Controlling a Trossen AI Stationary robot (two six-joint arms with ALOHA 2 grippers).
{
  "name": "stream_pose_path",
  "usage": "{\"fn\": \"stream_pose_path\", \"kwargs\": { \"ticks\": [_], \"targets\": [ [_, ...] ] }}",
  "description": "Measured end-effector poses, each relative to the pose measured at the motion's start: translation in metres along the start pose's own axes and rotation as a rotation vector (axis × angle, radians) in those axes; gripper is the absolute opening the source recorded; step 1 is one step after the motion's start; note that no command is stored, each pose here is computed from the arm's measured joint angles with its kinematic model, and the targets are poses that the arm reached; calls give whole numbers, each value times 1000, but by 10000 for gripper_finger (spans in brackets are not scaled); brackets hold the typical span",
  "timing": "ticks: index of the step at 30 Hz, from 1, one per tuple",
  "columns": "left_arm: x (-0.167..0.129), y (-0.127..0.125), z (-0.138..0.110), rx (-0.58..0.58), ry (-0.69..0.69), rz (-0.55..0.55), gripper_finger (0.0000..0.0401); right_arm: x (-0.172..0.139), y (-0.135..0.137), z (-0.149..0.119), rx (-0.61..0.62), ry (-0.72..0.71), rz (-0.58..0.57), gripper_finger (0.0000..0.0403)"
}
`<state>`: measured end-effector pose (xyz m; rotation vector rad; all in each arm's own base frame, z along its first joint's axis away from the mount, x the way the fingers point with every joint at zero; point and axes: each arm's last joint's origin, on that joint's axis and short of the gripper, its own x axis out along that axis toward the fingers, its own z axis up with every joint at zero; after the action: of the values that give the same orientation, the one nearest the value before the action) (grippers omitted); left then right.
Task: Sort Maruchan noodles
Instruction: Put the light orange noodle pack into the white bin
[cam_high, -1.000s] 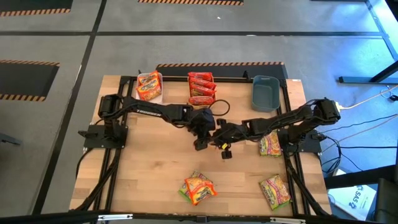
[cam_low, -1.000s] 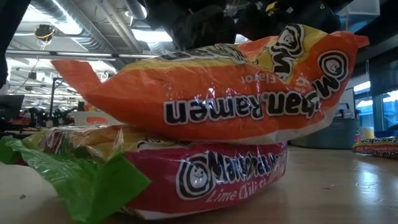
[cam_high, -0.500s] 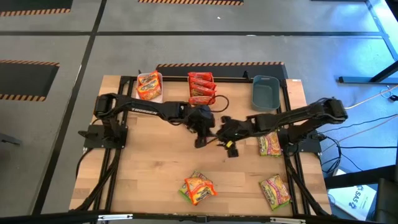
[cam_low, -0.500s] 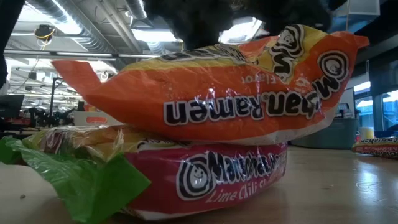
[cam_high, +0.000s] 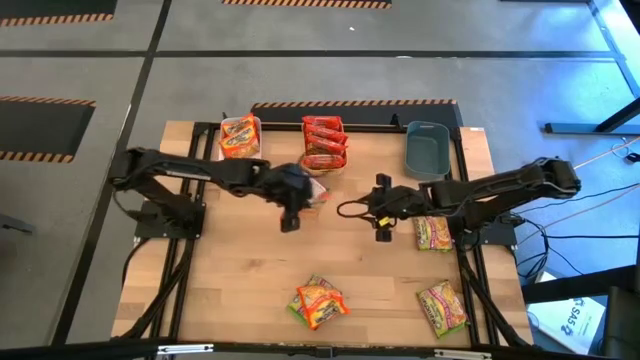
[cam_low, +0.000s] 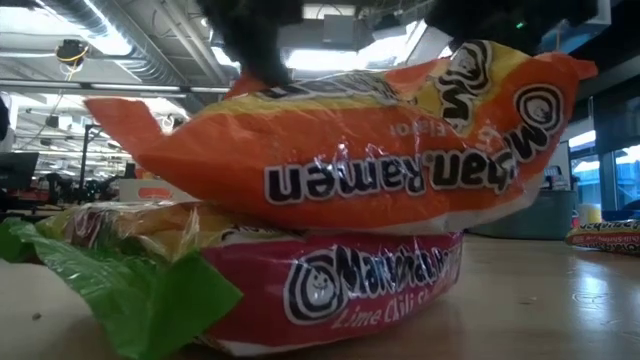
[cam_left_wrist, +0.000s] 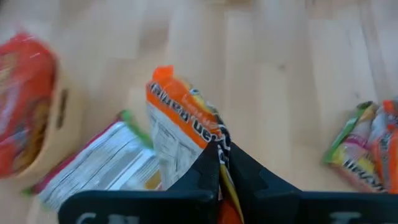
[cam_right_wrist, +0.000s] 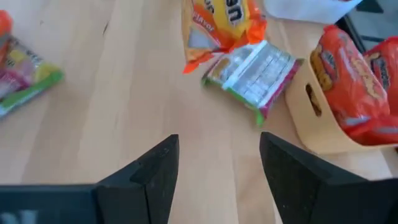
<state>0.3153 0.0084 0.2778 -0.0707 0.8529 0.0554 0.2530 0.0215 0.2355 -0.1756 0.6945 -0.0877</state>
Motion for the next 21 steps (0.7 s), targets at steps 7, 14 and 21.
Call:
{"fn": "stream_pose_path", "kwargs": {
  "ticks": [7,14,21],
  "targets": [
    [-38,13,-37,44,-108,137,3,16,-21,-11,56,-48,-27,211],
    [-77,39,-67,89,-128,388,12,24,-54,-12,101,-115,-39,211],
    [-106,62,-85,150,-46,561,9,25,-78,-15,135,-144,-48,211]
  ]
}}
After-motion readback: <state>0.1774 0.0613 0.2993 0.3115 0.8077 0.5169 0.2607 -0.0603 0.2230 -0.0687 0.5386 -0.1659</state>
